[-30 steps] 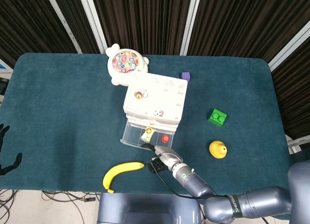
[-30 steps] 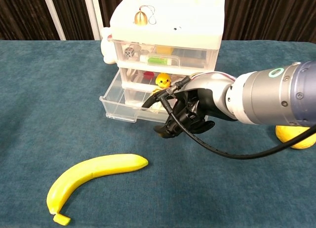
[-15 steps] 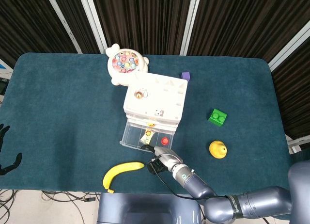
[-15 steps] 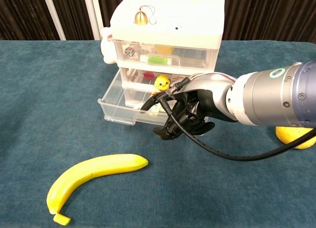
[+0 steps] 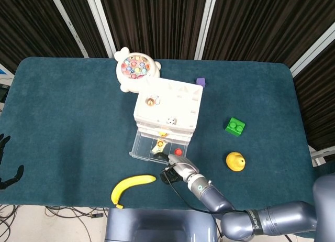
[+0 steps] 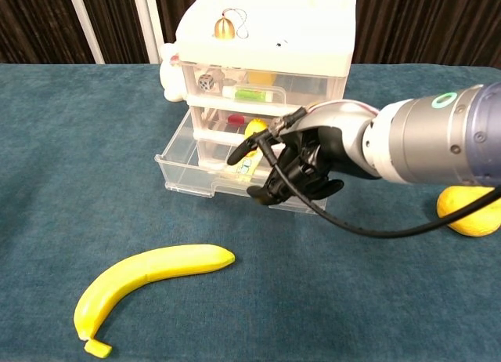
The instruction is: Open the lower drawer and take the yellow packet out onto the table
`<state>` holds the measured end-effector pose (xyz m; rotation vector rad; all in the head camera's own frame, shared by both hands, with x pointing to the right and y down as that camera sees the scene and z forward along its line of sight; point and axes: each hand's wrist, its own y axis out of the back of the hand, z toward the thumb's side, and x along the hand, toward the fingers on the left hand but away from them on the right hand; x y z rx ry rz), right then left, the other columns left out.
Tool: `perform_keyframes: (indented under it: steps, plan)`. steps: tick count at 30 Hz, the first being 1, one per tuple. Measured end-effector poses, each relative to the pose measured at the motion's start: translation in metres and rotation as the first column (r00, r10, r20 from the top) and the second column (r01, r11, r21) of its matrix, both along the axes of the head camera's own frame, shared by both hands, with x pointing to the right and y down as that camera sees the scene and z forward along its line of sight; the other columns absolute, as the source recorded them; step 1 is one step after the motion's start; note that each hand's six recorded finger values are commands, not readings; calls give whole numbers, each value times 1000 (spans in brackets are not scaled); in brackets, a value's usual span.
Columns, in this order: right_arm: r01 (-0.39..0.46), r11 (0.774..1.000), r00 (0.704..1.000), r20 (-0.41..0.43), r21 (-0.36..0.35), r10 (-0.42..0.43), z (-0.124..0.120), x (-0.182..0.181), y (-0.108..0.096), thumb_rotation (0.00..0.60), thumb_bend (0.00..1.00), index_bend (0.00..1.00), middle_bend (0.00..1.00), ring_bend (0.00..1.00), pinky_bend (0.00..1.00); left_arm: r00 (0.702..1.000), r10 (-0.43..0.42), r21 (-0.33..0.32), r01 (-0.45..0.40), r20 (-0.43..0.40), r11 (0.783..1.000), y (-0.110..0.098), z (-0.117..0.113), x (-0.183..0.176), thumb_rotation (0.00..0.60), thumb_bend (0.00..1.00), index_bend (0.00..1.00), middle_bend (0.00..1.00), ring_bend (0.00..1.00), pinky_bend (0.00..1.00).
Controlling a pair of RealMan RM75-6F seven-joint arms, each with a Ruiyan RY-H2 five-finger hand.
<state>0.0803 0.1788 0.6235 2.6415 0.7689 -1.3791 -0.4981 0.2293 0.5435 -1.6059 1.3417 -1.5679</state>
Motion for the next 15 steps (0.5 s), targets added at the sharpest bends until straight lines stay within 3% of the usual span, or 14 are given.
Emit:
perform_keyframes:
  steps: [9, 15]
  plan:
    - [48, 994, 998, -37, 99, -44, -19, 13, -23, 600, 283, 206, 936, 996, 1000, 1000, 1, -1, -1, -3, 1000, 0, 0, 1, 600, 356, 45, 0, 0, 0]
    - [131, 966, 990, -87, 221, -114, -30, 14, -42, 600, 225, 214, 964, 1000, 1000, 1000, -1, -4, 1, -4, 1000, 0, 1, 1, 600, 356, 45, 0, 0, 0]
